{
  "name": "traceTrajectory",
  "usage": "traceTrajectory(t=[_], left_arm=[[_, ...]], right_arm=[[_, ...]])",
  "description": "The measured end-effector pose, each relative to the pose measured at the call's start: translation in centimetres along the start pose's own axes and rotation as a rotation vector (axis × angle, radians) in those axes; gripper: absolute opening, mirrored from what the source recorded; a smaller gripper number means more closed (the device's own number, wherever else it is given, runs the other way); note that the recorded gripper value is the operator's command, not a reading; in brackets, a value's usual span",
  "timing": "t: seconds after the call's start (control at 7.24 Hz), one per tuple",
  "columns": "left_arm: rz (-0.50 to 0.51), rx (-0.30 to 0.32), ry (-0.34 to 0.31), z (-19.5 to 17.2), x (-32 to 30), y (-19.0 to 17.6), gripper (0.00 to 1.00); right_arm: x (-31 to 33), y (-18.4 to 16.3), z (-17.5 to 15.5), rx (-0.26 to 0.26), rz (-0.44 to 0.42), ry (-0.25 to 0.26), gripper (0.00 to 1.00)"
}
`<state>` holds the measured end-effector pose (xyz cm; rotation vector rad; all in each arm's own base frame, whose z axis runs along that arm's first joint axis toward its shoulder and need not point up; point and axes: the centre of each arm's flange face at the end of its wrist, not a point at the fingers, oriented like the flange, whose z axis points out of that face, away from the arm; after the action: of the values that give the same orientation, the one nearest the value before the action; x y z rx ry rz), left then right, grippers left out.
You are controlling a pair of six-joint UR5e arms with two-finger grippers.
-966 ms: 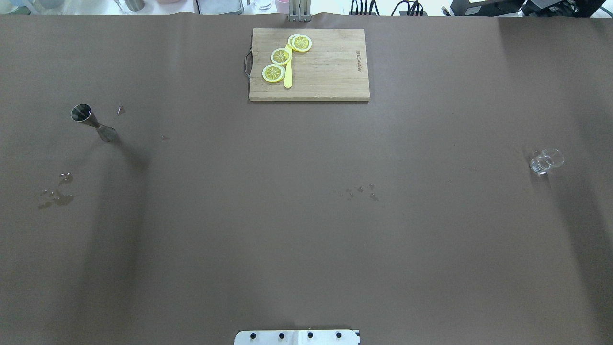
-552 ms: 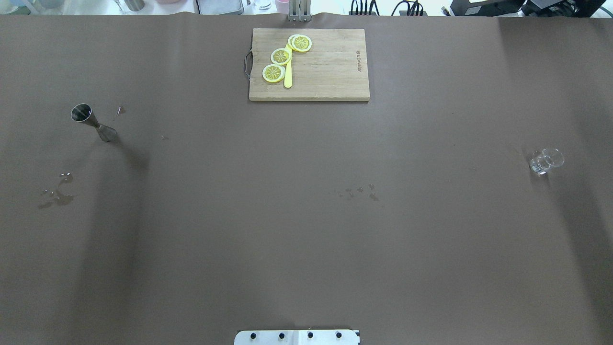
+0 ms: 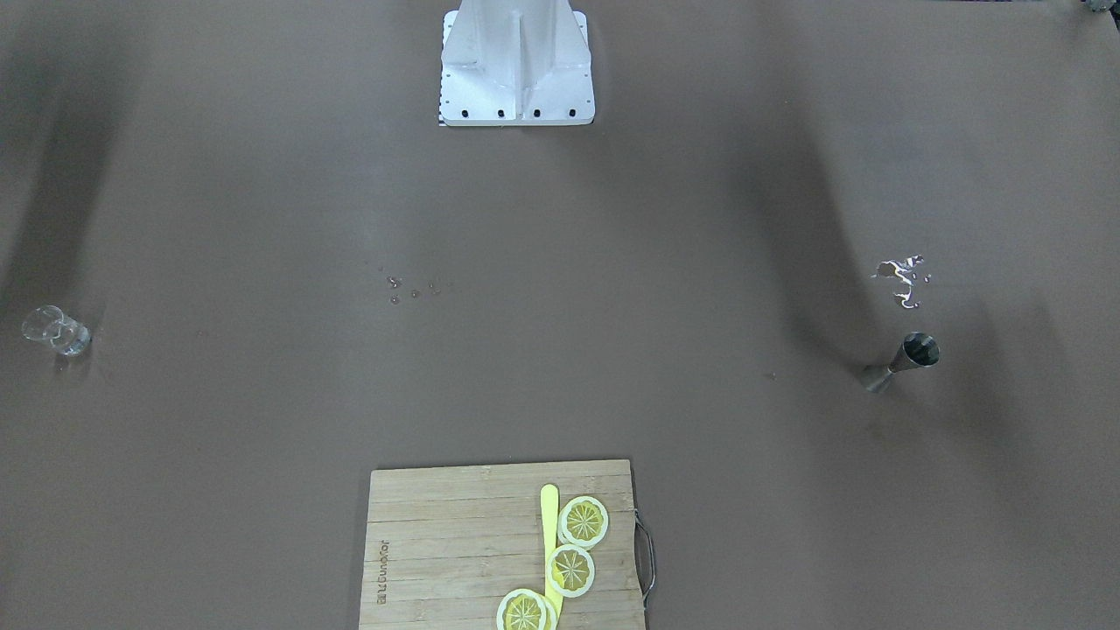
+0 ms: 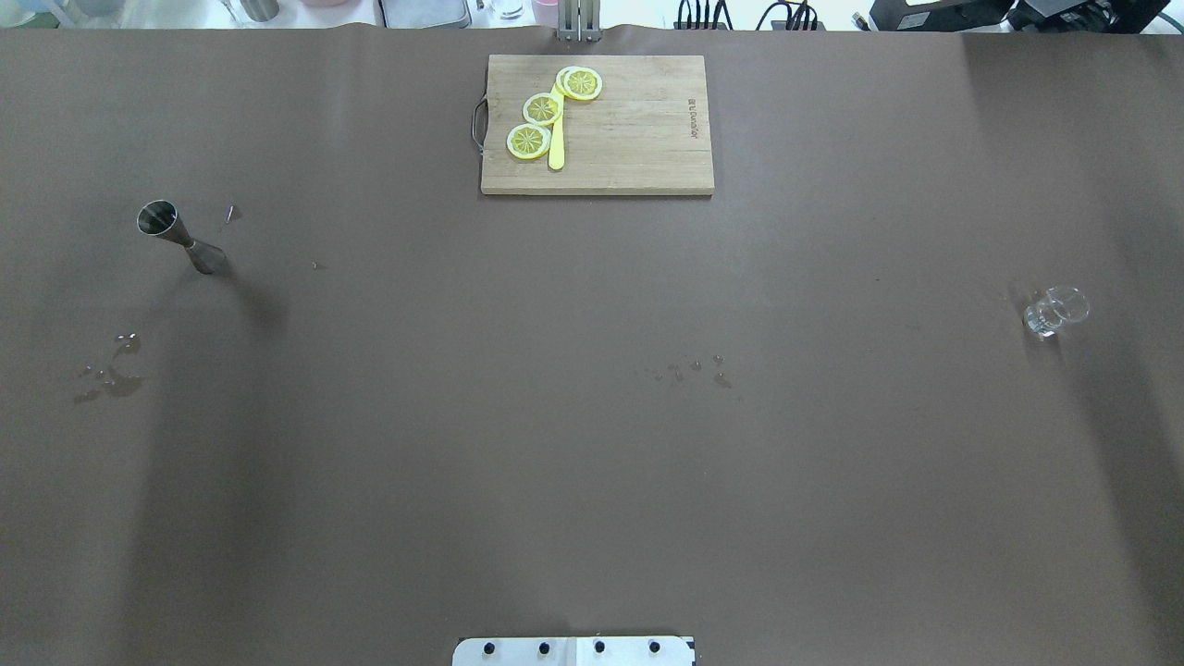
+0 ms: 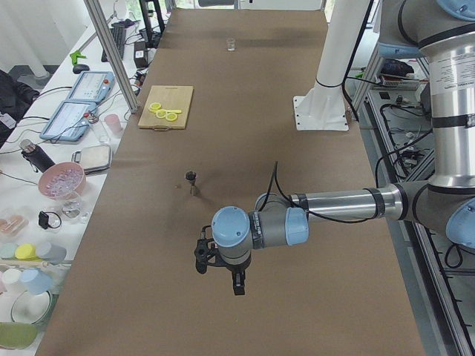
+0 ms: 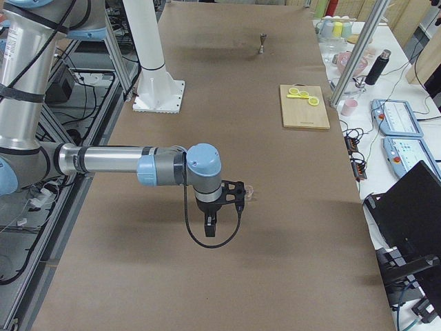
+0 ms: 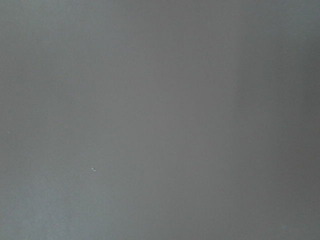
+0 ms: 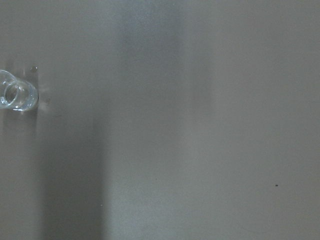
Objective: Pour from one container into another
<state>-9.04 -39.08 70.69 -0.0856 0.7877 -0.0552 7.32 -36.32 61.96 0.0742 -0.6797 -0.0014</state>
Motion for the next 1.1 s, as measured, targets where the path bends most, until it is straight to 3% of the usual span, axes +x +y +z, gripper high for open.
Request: traceTrajectory(t=[0.55,1.1], left_arm=[[-0.061,-0.067,0.005,3.3,-3.2,1.0,0.98],[-0.029,-0.033,0.004,1.7,-1.6,0.2,0.98]], right_arm=[[0.0,0.0,0.0,0.0,-0.001,0.001,1.0],[0.0,0.0,-0.1,0.001,-0.002,0.003,1.0]])
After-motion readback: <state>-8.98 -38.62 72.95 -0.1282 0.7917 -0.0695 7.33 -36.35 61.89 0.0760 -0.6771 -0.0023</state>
